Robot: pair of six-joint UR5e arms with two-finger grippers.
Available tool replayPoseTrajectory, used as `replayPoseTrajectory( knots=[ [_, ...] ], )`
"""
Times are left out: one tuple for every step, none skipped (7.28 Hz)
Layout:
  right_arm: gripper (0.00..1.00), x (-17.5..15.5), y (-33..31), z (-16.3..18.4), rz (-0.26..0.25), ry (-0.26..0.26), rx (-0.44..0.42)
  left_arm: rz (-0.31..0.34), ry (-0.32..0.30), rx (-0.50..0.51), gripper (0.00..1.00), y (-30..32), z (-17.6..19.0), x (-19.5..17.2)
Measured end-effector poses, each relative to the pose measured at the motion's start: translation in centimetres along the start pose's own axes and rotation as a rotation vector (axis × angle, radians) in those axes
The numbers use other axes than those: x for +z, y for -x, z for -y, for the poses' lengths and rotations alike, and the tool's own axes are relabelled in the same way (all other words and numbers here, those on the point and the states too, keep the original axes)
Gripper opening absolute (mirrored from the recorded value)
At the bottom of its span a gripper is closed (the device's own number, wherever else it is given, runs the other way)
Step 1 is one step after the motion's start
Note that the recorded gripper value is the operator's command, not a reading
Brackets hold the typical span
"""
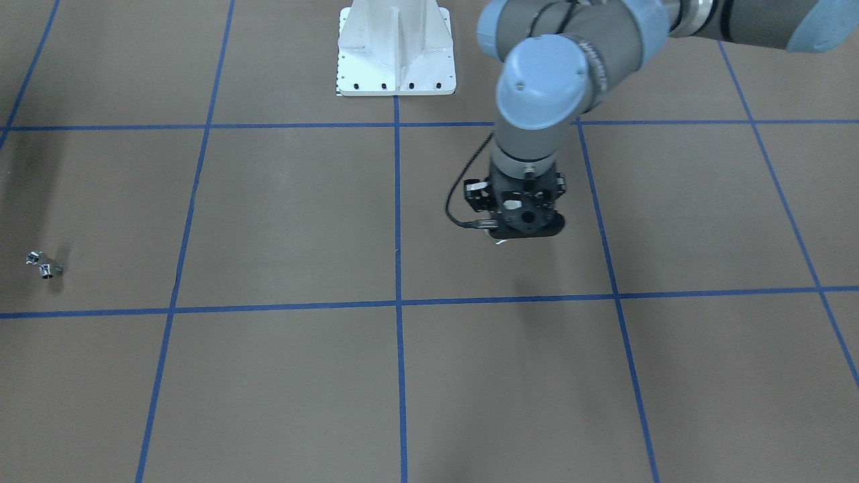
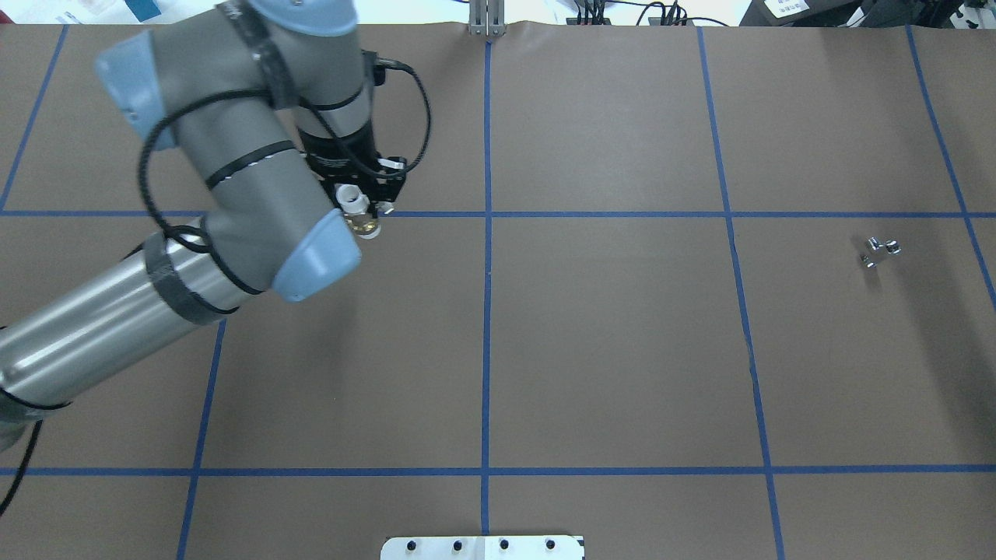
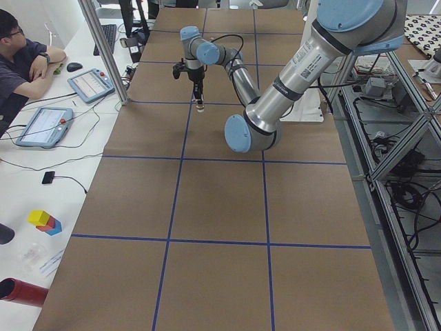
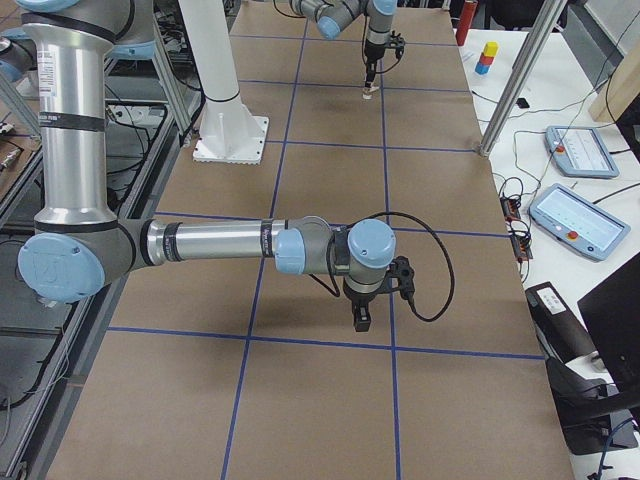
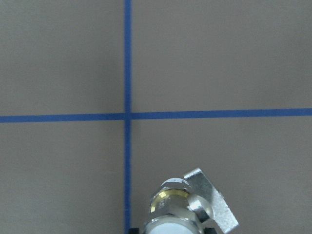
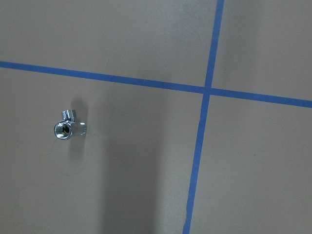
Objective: Assemble PPR valve and pipe with both arms
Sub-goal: 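Carry the white PPR valve with the left gripper to the table center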
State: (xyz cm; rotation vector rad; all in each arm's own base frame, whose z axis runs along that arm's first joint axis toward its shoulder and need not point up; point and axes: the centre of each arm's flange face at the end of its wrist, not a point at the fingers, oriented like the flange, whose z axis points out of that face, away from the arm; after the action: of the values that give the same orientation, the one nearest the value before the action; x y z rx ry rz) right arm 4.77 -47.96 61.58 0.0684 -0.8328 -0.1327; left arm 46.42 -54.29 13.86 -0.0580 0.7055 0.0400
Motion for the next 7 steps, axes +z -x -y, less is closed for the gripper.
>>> replayPoseTrajectory(
  knots=[
    [0.99, -0.4, 0.0, 0.7, -0.038, -0.005, -0.01, -0.009, 0.008, 0.01, 0.0, -5.0, 0.2, -0.6],
    [0.99, -0.8, 0.1, 1.3, -0.071, -0.01, -0.019, -0.019, 0.005, 0.021, 0.0, -9.0, 0.3, -0.1],
    [0.99, -0.9, 0.0, 1.4, -0.085, -0.009, -0.019, -0.021, -0.008, 0.028, 0.0, -11.5, 0.4, 1.1],
    [0.99, -0.5, -0.4, 0.9, -0.092, 0.0, -0.011, -0.014, -0.014, 0.033, 0.0, -13.1, 0.6, 2.1],
    [0.99, -0.2, -0.7, 0.7, -0.093, 0.005, -0.006, -0.005, -0.01, 0.039, 0.0, -13.9, 0.5, 3.2],
    [0.99, -0.2, -0.7, 0.6, -0.093, 0.005, -0.006, 0.001, -0.005, 0.044, 0.0, -14.3, 0.6, 4.2],
    [0.99, -0.3, -0.6, 0.6, -0.093, 0.003, -0.007, 0.005, 0.0, 0.048, 0.0, -14.4, 0.7, 5.4]
  ],
)
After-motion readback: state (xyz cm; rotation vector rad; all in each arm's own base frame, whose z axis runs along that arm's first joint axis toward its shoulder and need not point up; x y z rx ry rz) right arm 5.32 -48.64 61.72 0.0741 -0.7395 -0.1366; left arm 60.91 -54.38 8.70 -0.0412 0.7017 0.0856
